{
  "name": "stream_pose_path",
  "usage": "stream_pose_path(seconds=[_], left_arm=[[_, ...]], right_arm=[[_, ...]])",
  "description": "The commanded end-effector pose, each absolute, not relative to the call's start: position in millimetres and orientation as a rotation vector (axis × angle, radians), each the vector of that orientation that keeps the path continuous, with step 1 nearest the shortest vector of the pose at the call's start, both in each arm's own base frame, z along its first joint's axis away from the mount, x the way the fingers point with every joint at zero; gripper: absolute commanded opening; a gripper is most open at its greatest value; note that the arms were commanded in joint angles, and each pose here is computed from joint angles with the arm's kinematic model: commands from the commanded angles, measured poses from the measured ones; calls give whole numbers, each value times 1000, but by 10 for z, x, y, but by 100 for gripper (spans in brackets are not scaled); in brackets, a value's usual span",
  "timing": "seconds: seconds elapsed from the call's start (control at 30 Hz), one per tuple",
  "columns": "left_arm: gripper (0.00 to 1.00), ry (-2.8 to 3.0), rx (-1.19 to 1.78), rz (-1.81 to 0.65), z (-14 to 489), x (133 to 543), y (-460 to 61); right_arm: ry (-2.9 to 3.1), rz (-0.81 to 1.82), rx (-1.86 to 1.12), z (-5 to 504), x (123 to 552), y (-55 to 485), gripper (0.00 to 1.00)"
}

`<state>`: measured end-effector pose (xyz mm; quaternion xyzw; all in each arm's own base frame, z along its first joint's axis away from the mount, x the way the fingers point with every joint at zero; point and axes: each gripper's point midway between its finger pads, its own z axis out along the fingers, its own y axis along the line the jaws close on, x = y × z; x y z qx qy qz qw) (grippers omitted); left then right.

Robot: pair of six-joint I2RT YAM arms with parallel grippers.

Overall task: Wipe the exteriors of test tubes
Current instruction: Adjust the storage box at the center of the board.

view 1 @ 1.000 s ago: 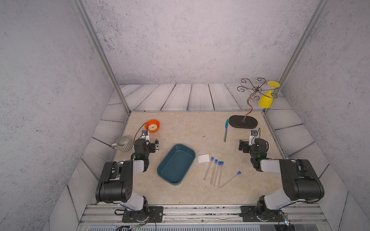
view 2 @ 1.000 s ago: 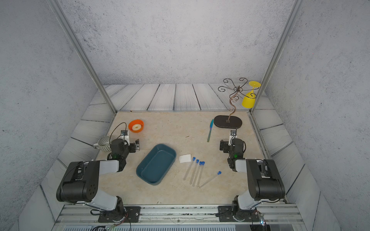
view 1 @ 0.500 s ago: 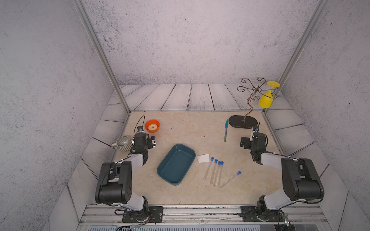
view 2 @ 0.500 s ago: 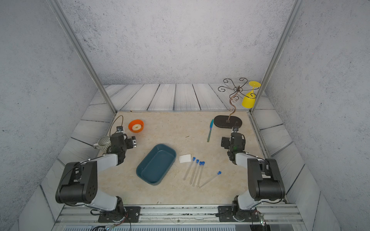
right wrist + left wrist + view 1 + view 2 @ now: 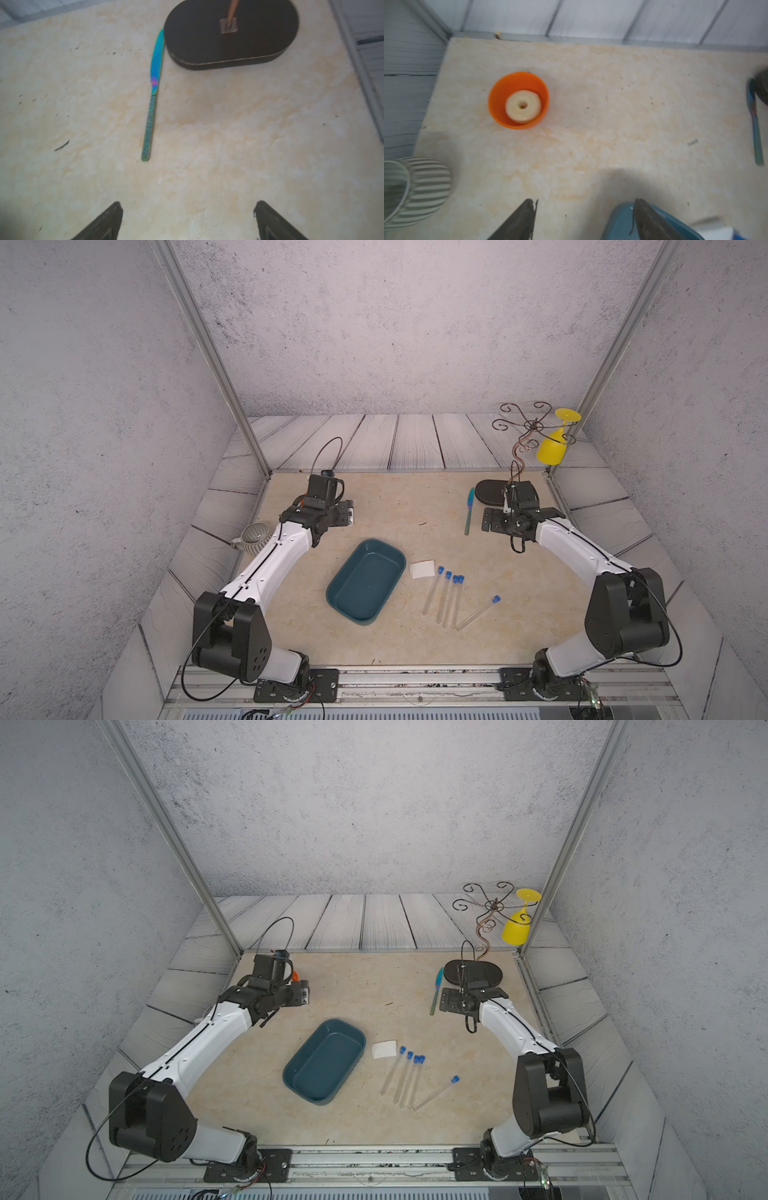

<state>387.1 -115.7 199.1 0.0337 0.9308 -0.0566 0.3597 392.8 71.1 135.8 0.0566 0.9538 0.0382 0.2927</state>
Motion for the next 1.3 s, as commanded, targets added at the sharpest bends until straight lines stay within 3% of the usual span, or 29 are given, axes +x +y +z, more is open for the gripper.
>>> stream_pose_path(seconds=[0.0,0.27,0.5,0.9,1.07,1.27], left_arm=[[73,2561,304,-192,1900,3364,-1477],[67,2682,710,-360,1638,2653,-2244],[59,2755,914,-326,1271,2281,-2588],[59,2841,802,12,743,2507,-2350],[52,2849,726,189,700,2633,-2107],[53,2872,532,165,825,2830,-1796]], right_arm=[[2654,218,-1,1312,3661,1059,99],[2733,342,-326,1246,3380,1681,100],[2800,330,-476,1035,3143,1970,97],[2870,343,-482,816,3058,2010,94],[2869,353,-500,819,3061,2027,91],[2884,408,-570,763,3004,2177,89]])
